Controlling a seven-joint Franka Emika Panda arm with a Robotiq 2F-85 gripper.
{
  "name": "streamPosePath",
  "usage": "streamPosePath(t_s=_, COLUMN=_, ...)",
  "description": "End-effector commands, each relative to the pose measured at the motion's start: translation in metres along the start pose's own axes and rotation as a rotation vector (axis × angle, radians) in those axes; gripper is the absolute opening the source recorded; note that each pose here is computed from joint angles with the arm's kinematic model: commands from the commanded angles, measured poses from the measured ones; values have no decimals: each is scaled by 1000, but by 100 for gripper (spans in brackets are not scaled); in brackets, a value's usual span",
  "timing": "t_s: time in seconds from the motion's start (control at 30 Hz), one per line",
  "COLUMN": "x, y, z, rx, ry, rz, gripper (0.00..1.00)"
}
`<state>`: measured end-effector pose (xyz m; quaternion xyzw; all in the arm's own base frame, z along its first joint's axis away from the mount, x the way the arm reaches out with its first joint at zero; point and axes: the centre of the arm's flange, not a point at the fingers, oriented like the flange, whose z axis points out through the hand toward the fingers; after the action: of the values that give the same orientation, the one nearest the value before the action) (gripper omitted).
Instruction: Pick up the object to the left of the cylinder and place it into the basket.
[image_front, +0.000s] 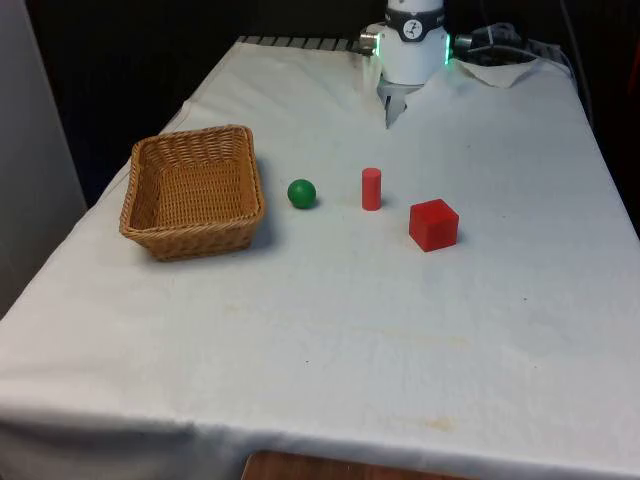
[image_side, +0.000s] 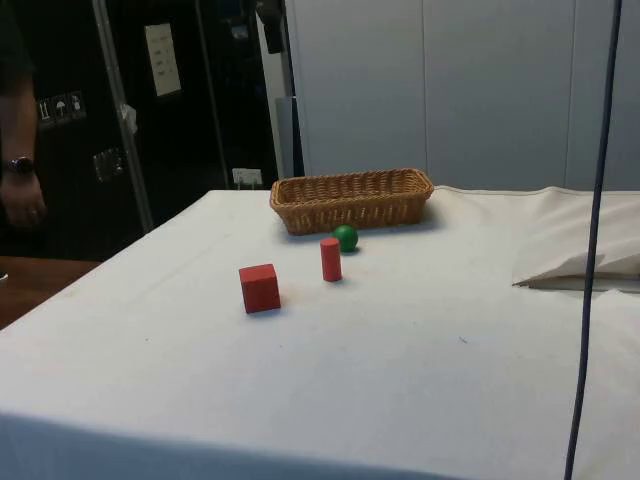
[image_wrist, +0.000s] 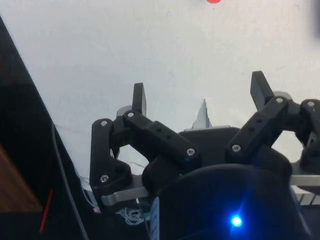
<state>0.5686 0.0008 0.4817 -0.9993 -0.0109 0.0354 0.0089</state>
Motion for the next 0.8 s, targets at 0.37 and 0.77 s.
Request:
streamPosePath(t_s=0.37, x=9, y=-23, z=19, rx=-22, ry=27, rz=9, gripper=100)
streamPosePath(t_s=0.77, x=14, y=-44, z=42, rx=-23, ry=35, rz=49, gripper=100)
